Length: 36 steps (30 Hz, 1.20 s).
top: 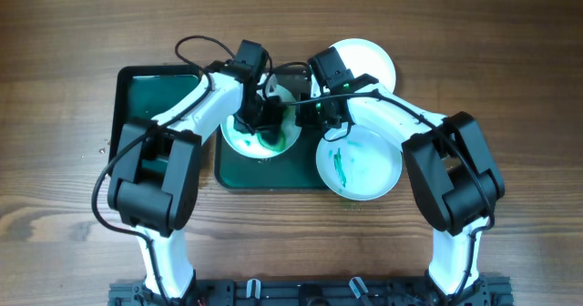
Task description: Clean dirty plates on tray and stack at the side
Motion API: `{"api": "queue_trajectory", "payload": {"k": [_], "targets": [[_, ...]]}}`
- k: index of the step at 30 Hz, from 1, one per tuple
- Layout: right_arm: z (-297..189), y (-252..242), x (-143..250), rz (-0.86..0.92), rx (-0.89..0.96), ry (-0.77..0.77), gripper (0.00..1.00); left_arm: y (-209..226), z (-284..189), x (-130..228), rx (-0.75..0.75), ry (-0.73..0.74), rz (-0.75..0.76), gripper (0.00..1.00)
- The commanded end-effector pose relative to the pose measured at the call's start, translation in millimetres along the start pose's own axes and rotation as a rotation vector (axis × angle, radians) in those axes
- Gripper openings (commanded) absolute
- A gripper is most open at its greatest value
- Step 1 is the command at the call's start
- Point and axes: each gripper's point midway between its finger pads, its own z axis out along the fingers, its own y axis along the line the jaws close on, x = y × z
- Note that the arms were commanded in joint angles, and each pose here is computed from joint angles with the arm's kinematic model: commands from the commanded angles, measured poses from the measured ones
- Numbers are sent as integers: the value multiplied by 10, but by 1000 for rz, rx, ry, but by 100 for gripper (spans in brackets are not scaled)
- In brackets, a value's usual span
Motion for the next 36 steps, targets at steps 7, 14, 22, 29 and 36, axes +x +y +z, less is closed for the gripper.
{"api": "queue_trajectory", "payload": {"k": [7,14,22,29,36], "targets": [[73,8,22,-4,-4,21,4,1098,-233,-357,-516,-264,-319,4],[74,11,17,-2,-6,20,4,702,-32,198,-310,50,-189,4],[74,10,19,-2,-5,20,4,-320,-61,415,314,194,155,4],[73,7,23,5,-4,22,5,77,60,-69,41,-5,115,4],[73,7,23,6,-4,22,4,1001,-192,-336,-511,-200,-106,4]]}}
